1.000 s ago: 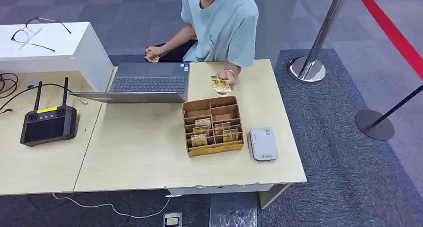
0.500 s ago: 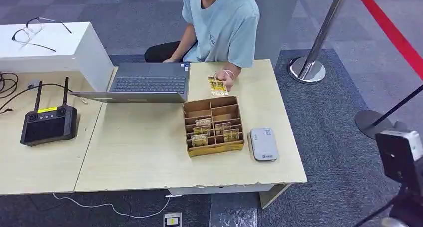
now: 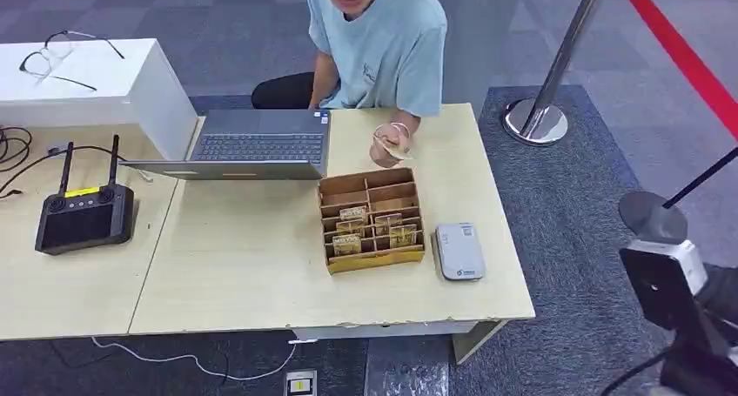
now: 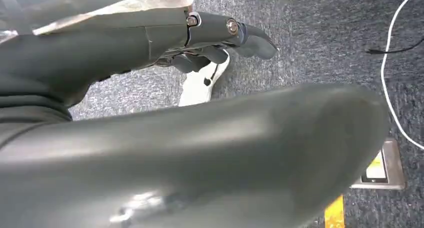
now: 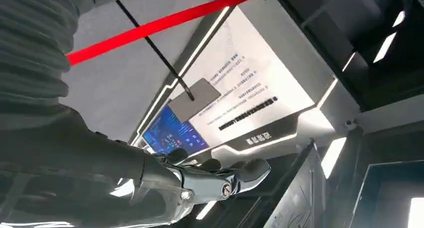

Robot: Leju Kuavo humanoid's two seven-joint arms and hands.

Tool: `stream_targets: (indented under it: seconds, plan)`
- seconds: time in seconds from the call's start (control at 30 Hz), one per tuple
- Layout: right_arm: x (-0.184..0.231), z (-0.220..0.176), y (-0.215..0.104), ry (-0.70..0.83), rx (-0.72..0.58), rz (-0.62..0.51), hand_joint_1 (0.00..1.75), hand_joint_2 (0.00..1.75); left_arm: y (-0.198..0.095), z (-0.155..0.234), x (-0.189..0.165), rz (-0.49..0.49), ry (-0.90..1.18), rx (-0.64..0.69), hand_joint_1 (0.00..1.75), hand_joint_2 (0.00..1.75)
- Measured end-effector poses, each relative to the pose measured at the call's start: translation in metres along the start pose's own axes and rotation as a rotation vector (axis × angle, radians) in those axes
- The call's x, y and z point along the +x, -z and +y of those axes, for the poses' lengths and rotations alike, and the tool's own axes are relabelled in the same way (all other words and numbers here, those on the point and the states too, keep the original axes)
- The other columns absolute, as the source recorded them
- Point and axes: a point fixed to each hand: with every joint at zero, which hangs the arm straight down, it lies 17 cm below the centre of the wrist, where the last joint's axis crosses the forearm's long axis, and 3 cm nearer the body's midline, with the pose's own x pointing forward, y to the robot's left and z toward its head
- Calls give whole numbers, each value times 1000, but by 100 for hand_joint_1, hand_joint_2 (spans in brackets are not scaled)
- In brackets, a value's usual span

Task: Pass the card to the sensor for recognition and then transmit it.

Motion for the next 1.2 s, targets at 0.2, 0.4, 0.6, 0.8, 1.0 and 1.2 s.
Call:
stream_targets:
  seconds: [0.2, 0.4, 0.6, 0.8, 1.0, 1.2]
  plan:
    - [42, 56, 0, 50, 171, -77, 0, 175, -1, -4, 3, -7, 21, -18, 0, 0]
    - [98, 150, -40, 75, 453, -206, 0, 175, -2, -8, 8, -35, 70, -32, 0, 0]
    - [151, 238, -117, 102, 733, -363, 0, 175, -3, -11, 15, -65, 121, -46, 0, 0]
    - [169, 274, -169, 96, 871, -418, 0, 175, -3, -12, 14, -73, 143, -48, 0, 0]
    - [169, 296, -201, 74, 958, -431, 0, 175, -3, -13, 14, -78, 158, -48, 0, 0]
    - [166, 305, -217, 52, 993, -441, 0, 175, -3, -12, 13, -79, 163, -48, 0, 0]
